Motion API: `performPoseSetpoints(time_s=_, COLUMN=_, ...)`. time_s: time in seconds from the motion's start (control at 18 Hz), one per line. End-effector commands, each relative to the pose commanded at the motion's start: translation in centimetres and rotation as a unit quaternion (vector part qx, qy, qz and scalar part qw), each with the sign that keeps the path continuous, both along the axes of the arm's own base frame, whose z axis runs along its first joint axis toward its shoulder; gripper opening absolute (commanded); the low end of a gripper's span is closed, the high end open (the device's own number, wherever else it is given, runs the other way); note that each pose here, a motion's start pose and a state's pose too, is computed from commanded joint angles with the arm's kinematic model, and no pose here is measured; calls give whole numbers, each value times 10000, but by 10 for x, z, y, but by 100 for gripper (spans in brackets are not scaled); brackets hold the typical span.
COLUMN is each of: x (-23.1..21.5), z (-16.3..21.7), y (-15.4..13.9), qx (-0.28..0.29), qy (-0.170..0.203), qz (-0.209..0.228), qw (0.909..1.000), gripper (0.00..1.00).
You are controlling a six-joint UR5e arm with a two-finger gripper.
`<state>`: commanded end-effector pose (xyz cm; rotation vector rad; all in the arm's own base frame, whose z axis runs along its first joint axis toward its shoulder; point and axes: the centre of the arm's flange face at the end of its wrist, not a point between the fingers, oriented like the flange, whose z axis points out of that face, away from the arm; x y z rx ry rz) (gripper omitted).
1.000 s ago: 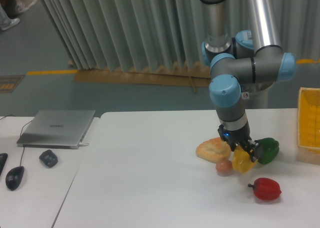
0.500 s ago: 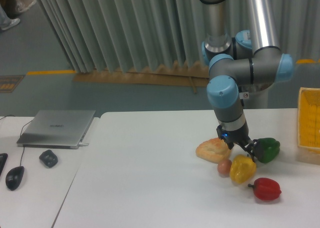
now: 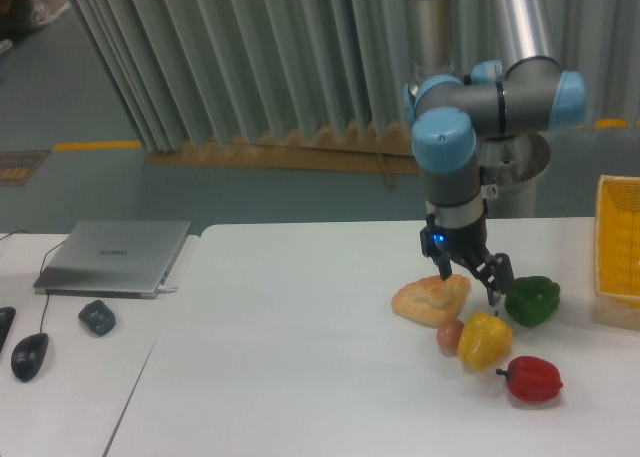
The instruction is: Place the yellow pepper on the table
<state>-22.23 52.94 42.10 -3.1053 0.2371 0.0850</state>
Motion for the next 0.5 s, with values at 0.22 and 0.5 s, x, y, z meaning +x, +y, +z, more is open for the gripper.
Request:
performPoseSetpoints(time_s=0.22, x=10, z=20, y=-14, qx=-83, qy=-147, qz=-540, qw=9984, gripper=100)
performPoseSetpoints(time_s=0.5, x=18, z=33, y=-34, qx=-291, qy=-269, qz=-2034, qw=9783, gripper=100)
